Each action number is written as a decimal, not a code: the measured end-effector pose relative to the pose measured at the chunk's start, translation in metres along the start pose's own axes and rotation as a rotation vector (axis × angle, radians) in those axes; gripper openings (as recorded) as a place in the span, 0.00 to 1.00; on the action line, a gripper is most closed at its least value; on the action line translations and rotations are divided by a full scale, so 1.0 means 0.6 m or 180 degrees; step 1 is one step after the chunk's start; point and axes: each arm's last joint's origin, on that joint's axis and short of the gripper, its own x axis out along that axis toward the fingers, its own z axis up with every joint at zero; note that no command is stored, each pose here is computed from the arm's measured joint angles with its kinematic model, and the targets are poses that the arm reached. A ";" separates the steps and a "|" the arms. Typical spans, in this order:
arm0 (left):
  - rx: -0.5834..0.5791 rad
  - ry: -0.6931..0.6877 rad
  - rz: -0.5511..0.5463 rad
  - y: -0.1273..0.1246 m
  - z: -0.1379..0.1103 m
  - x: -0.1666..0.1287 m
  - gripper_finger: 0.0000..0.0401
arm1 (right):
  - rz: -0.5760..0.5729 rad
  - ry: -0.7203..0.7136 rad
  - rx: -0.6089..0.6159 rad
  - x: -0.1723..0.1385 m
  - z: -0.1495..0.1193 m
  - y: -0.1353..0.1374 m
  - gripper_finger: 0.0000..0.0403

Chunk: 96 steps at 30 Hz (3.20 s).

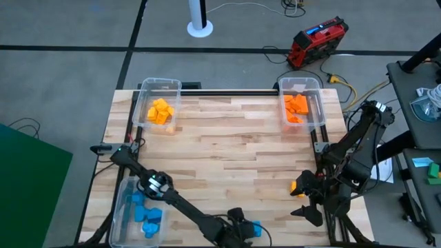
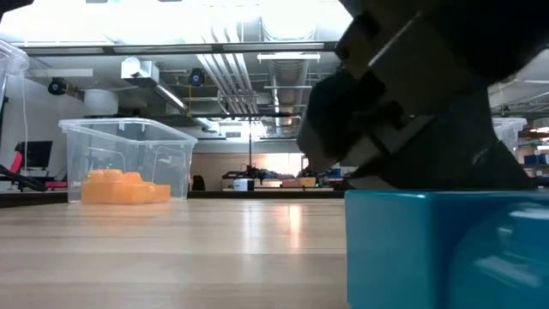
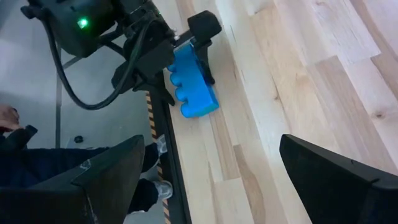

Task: Sort blocks
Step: Put the blue game piece into the bottom left transparent bin

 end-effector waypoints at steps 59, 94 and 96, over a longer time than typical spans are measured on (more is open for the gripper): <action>-0.1521 0.0642 0.0644 0.159 -0.105 -0.636 0.58 | 0.0237 -0.1459 0.0249 0.018 0.228 -0.079 0.91; -0.1570 0.1441 0.1420 0.274 -0.272 -0.607 0.73 | -0.0171 -0.1866 0.0941 0.030 0.289 -0.151 0.91; -0.1564 0.1449 0.1383 0.272 -0.270 -0.609 0.73 | -0.0193 -0.1833 0.0976 0.038 0.290 -0.152 0.91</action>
